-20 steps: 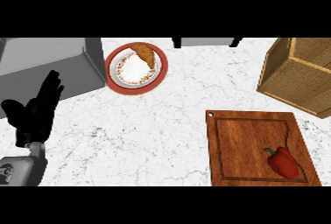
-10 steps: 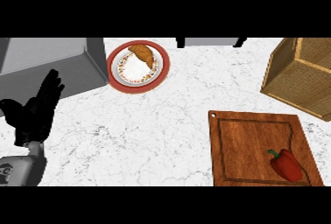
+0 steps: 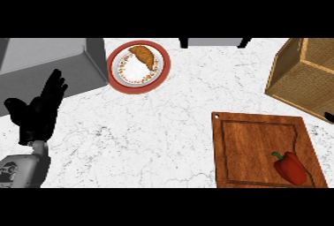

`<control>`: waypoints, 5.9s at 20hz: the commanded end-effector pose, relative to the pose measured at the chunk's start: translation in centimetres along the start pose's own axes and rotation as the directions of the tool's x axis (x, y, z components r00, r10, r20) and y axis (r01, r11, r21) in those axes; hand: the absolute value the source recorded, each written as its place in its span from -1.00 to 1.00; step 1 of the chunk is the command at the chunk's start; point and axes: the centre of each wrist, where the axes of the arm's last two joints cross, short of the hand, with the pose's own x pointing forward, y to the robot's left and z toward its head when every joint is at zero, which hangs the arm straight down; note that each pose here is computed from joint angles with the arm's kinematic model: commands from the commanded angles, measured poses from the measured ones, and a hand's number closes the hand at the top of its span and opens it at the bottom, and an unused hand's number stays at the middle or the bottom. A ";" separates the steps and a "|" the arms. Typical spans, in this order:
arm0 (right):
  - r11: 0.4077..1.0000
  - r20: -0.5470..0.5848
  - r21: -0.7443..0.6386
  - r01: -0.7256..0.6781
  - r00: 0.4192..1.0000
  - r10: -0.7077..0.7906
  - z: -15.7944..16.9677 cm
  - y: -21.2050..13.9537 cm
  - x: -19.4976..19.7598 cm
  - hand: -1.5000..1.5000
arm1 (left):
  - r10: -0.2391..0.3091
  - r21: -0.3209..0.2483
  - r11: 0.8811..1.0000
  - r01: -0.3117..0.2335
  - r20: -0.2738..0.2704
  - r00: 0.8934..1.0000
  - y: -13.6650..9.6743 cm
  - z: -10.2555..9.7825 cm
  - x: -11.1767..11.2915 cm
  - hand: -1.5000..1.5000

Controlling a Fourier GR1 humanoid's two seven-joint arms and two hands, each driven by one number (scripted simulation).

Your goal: Pick the bell pepper from the cutting board and place it in the basket

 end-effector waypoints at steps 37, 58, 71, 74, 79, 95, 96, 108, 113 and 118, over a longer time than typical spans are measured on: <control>0.997 0.004 -0.058 -0.056 0.998 0.057 -3.5 9.5 -5.0 -1.00 | 0.004 0.005 1.000 -0.004 0.001 1.000 0.5 -0.3 0.7 0.00; 0.965 0.082 0.138 -0.225 0.973 0.215 -5.8 13.3 -6.2 1.00 | 0.005 -0.007 1.000 -0.005 0.013 1.000 -0.5 0.2 1.7 0.00; 0.993 0.072 0.110 -0.036 0.997 0.029 -8.8 20.9 -0.1 1.00 | -0.010 -0.021 1.000 0.010 0.002 1.000 -0.8 0.7 0.0 0.00; 0.993 0.040 0.118 0.015 0.999 -0.020 -9.6 23.7 3.2 1.00 | -0.003 -0.042 0.999 0.004 0.034 0.999 -0.4 -0.3 1.2 0.00; 0.982 0.092 -0.005 0.191 0.978 -0.190 -8.0 23.1 2.4 1.00 | -0.008 -0.008 1.000 0.008 0.007 1.000 -0.5 0.1 0.4 0.00; 0.798 0.363 -0.363 0.481 0.862 -0.354 -5.0 14.3 15.1 1.00 | 0.008 0.001 1.000 -0.008 0.005 1.000 -0.3 0.5 -0.3 0.00; 0.802 0.352 -0.374 0.466 0.871 -0.342 -5.8 15.4 16.1 1.00 | 0.000 0.001 1.000 0.000 0.016 1.000 1.5 0.1 0.6 0.00; 0.661 0.305 -0.561 0.498 0.867 -0.394 -8.8 3.9 21.3 1.00 | 0.002 0.015 1.000 -0.002 -0.005 1.000 -0.2 -0.5 0.5 0.00; 0.650 0.248 -0.612 0.450 0.890 -0.383 -12.5 0.2 22.4 1.00 | -0.005 0.001 1.000 0.005 0.008 1.000 -1.1 0.0 -0.5 0.00; 0.686 0.151 -0.657 0.313 0.946 -0.287 -15.3 -2.2 19.2 1.00 | 0.007 -0.011 1.000 -0.007 0.007 1.000 0.6 -0.4 0.0 0.00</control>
